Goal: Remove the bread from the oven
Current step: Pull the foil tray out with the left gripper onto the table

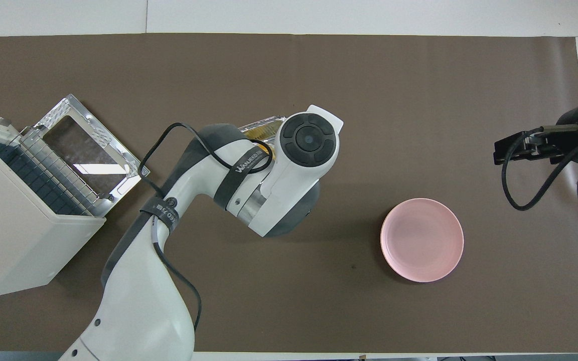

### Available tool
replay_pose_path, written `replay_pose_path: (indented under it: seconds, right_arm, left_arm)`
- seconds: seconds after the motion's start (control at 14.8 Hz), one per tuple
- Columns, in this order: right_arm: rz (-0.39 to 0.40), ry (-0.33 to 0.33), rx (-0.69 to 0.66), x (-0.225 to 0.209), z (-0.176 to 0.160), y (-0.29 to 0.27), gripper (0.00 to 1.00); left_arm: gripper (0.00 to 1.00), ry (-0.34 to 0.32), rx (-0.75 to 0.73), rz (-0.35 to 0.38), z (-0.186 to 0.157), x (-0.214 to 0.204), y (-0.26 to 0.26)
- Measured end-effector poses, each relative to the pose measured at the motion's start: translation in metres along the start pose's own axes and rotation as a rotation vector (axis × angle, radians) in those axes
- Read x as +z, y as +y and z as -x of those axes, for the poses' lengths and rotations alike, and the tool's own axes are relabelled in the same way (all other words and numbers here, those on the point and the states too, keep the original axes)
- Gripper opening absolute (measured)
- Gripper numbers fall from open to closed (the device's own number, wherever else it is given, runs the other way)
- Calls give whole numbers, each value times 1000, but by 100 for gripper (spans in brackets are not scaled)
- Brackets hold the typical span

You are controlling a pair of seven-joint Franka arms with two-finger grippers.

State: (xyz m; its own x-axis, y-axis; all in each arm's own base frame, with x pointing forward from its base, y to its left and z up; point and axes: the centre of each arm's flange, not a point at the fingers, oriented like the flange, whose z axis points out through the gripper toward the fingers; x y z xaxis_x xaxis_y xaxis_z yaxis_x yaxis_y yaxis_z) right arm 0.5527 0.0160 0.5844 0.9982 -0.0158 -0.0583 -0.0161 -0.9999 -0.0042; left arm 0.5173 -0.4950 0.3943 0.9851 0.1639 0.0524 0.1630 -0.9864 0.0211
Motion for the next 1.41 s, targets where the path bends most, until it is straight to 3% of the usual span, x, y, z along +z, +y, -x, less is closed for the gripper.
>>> replay_pose_path:
  seconds: [0.34, 0.61, 0.67, 0.81, 1.01, 1.28, 1.41]
  right_arm:
    - [0, 0, 0, 0, 0, 0, 100]
    - [0, 0, 0, 0, 0, 0, 100]
    - [0, 0, 0, 0, 0, 0, 100]
    - [0, 0, 0, 0, 0, 0, 100]
    - [0, 0, 0, 0, 0, 0, 100]
    - [0, 0, 0, 0, 0, 0, 100]
    - [0, 0, 0, 0, 0, 0, 100]
  left_arm:
    - [1, -53, 140, -53, -2, 37, 15]
    - [1, -65, 202, -60, 5, 44, 17]
    - [6, -63, 210, -57, 9, 43, 20]
    - [22, -59, 219, -52, 15, 42, 25]
    - [56, -56, 199, -52, 3, 30, 20]
    - [97, -43, 136, -32, -29, -28, -5]
    - [100, -43, 61, -1, -59, -83, -46]
